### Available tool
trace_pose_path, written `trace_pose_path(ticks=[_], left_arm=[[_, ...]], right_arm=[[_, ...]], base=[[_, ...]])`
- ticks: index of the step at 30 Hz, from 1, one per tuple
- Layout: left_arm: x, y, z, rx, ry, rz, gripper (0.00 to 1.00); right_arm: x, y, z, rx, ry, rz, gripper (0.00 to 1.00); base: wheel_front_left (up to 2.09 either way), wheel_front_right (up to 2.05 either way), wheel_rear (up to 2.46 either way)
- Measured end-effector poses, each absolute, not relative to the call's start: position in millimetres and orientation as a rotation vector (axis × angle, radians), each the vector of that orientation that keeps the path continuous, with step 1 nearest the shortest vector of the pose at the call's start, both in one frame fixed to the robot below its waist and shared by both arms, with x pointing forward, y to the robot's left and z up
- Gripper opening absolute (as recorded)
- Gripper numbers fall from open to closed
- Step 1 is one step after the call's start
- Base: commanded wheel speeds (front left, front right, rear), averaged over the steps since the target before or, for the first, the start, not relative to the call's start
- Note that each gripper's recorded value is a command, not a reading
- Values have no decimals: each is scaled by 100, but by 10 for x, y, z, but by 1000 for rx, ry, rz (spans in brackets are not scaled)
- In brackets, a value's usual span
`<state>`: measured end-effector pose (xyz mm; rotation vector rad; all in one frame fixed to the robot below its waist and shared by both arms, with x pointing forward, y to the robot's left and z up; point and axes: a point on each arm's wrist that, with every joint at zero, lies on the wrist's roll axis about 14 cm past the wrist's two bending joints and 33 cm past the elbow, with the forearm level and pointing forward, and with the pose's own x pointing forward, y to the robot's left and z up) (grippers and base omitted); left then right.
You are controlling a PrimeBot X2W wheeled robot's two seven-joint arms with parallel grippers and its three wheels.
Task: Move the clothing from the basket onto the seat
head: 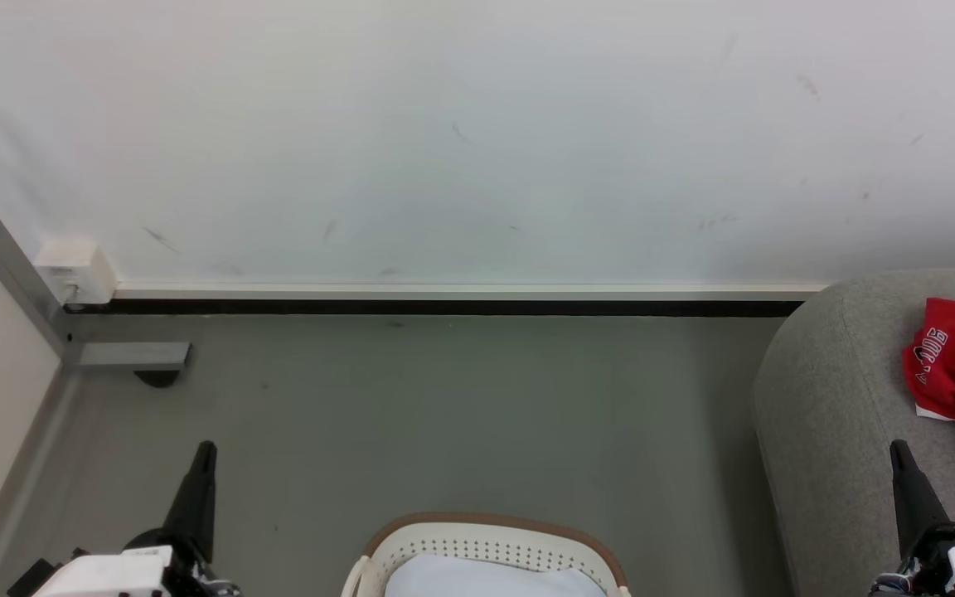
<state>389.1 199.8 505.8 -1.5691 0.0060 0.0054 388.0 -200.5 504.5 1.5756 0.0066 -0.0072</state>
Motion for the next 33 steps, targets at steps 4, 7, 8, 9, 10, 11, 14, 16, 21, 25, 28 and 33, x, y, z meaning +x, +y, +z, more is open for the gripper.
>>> trace_pose_path(ticks=[4, 7, 8, 9, 10, 11, 14, 16, 21, 25, 28, 33], left_arm=[[3891, 1998, 5058, -1569, 6, 5, 0], [3891, 1998, 5057, -1569, 6, 5, 0], [3891, 1998, 5058, -1569, 6, 5, 0], [3891, 1998, 5058, -1569, 6, 5, 0], [3891, 1998, 5058, -1569, 6, 5, 0], [3891, 1998, 5058, -1569, 6, 5, 0], [3891, 1998, 5058, -1569, 6, 5, 0], [3891, 1998, 5058, -1569, 6, 5, 0], [3891, 1998, 5058, -1569, 6, 5, 0], [3891, 1998, 5059, -1569, 6, 5, 0], [3892, 1998, 5058, -1569, 6, 5, 0], [3892, 1998, 5059, -1569, 6, 5, 0]], right_arm=[[3880, -2005, 5045, 1576, 6, -7, 0], [3880, -2005, 5045, 1576, 6, -7, 0], [3880, -2005, 5046, 1576, 6, -7, 0], [3880, -2005, 5046, 1576, 6, -7, 0], [3880, -2005, 5046, 1576, 6, -7, 0], [3880, -2006, 5046, 1576, 6, -7, 0], [3880, -2005, 5046, 1576, 6, -7, 0], [3880, -2004, 5046, 1576, 7, -7, 0], [3881, -2003, 5046, 1577, 7, -6, 0], [3881, -2003, 5047, 1577, 6, -6, 0], [3881, -2004, 5047, 1577, 6, -7, 0], [3881, -2002, 5047, 1577, 7, -5, 0]], base=[[0, 0, 0], [0, 0, 0], [0, 0, 0], [0, 0, 0], [0, 0, 0], [0, 0, 0], [0, 0, 0], [0, 0, 0], [0, 0, 0], [0, 0, 0], [0, 0, 0], [0, 0, 0]])
